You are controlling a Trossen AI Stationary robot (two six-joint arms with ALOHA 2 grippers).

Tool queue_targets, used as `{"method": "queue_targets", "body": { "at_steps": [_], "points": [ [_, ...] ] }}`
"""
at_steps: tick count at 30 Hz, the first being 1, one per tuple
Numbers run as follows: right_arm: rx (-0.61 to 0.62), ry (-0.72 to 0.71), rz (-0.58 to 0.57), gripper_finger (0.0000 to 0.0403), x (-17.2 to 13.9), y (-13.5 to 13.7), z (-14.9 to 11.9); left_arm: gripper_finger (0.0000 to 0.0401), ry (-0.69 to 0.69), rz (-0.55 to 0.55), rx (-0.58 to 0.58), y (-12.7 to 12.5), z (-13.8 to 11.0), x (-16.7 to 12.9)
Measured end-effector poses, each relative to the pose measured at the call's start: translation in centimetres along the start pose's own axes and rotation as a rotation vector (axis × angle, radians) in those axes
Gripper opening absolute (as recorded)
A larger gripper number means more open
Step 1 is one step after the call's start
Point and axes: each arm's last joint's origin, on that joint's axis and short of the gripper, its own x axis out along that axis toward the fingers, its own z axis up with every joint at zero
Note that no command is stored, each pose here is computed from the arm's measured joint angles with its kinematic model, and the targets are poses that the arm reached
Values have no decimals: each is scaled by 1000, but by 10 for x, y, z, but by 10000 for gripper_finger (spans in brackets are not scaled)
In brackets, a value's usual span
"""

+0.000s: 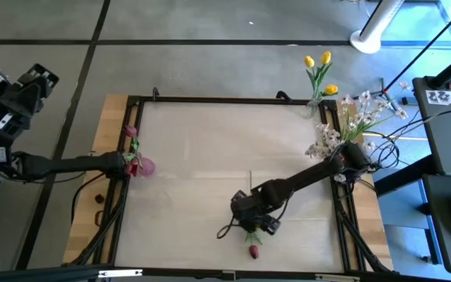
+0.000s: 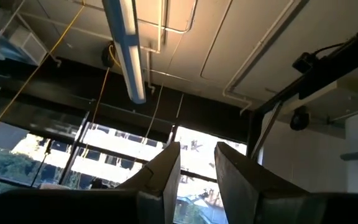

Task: Sort flowers into vase by color
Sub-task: Put the red flower in the purple vase

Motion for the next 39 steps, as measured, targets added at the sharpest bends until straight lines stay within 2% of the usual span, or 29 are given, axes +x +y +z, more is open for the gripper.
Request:
{"method": "queue_targets", "body": {
  "at_steps": [5,8,10,13,17,20,22,24,26,27,29,31,33,35,36,38,39],
  "points": [
    [-198,34,44,294,21,12,-2,96,23,11,-1,3,-5,4],
    [-232,-8,24,287,34,12,3,96,36,16,-3,4,-7,5],
    [-212,6,32,272,45,11,1,96,40,11,1,4,-8,5],
    [-187,9,41,230,55,8,0,96,41,9,14,4,-8,5],
    [-156,16,29,149,60,7,0,96,68,1,9,4,-10,5],
    [-121,34,-35,75,57,5,3,96,82,-8,-3,4,-11,5],
    [-112,68,-130,26,48,0,9,96,82,-8,1,4,-11,5],
    [-102,95,-215,13,32,-8,16,96,82,-9,15,4,-11,5],
    [-64,108,-313,23,12,-18,25,96,81,-8,35,4,-11,5],
    [-14,92,-362,26,1,-25,30,96,81,-9,47,4,-11,5],
    [171,27,-438,22,-23,-42,35,96,81,-9,70,4,-11,5],
    [480,-94,-476,10,-46,-66,34,96,88,-7,89,5,-11,5],
    [874,-207,-491,7,-61,-93,21,96,111,1,117,6,-14,6],
    [1250,-284,-442,13,-63,-114,2,96,156,17,131,9,-20,8],
    [1401,-307,-410,15,-60,-122,-8,96,190,31,128,12,-26,11],
    [1648,-334,-357,16,-48,-131,-22,96,266,73,119,20,-39,19],
    [1732,-358,-331,15,-41,-136,-28,96,314,107,113,26,-49,24]
  ]
}}
